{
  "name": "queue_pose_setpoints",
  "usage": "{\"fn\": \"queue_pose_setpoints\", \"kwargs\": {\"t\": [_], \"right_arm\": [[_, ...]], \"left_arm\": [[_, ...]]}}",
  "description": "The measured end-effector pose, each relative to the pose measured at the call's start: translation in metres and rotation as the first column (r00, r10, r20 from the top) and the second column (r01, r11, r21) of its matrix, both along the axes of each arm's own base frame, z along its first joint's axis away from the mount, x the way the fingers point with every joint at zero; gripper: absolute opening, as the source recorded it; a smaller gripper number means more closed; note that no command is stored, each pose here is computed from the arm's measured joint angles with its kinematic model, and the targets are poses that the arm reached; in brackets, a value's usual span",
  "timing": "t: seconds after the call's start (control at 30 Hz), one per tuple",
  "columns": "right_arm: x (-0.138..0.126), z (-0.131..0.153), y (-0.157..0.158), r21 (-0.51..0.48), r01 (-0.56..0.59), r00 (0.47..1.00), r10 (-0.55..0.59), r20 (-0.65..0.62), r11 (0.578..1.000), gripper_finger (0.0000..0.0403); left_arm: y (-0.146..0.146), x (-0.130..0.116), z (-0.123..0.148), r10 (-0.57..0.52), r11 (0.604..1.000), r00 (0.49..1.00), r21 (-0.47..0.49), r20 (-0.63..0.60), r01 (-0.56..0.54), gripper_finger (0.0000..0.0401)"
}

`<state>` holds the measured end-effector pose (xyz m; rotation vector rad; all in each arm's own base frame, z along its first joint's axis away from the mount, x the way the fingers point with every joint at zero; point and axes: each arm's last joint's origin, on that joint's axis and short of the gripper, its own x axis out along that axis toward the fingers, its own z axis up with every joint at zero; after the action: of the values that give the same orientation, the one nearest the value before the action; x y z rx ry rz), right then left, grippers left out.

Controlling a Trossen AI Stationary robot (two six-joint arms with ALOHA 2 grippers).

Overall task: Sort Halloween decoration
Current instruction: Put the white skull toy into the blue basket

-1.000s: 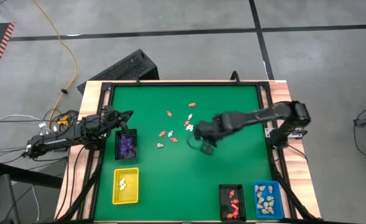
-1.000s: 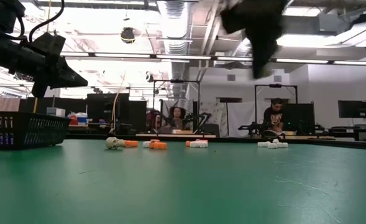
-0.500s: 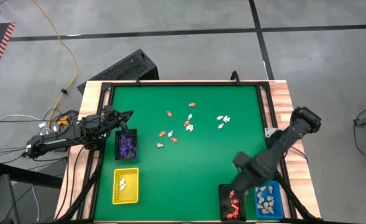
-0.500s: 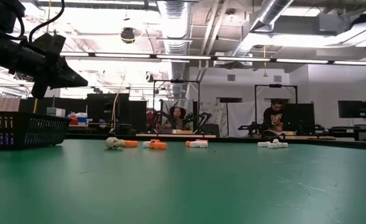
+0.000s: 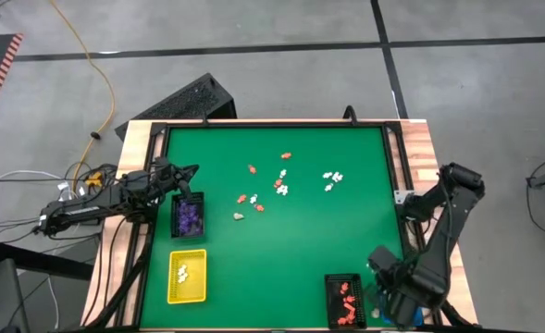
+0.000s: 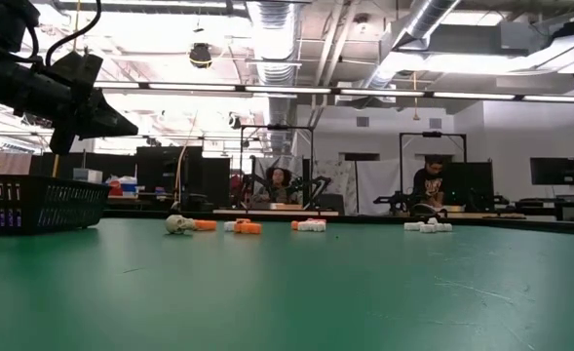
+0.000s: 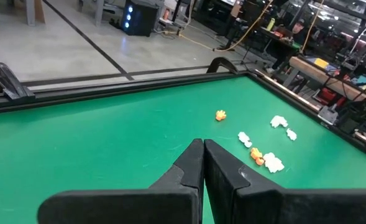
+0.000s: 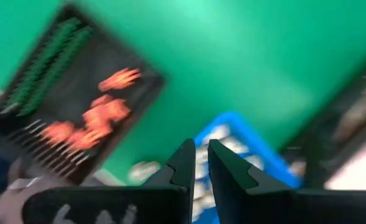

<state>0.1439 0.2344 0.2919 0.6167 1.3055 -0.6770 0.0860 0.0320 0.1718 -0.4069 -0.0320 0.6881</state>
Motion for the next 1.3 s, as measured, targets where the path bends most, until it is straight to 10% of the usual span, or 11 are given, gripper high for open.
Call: {"fn": "queue_pose_setpoints", "kwargs": {"t": [0.43,0.8,1.07,1.3], "right_arm": [[0.034,-0.050,0.062,0.310,-0.306,0.943,0.332,-0.032,0.900,0.0087],[0.051,-0.086,0.067,0.322,-0.526,0.805,0.583,-0.110,0.787,0.0246],[0.046,-0.086,0.066,0.287,-0.681,0.679,0.728,-0.096,0.674,0.0250],[0.045,-0.087,0.063,0.209,-0.698,0.679,0.726,-0.108,0.685,0.0249]], "left_arm": [[0.000,0.000,0.000,0.002,1.000,1.000,-0.005,0.004,-0.001,0.0000],[0.000,0.000,0.000,0.003,1.000,1.000,-0.008,0.006,-0.003,0.0000],[0.000,0.000,0.000,0.002,1.000,1.000,-0.008,0.006,-0.002,0.0000],[0.000,0.000,0.000,0.002,1.000,1.000,-0.008,0.007,-0.002,0.0000]]}}
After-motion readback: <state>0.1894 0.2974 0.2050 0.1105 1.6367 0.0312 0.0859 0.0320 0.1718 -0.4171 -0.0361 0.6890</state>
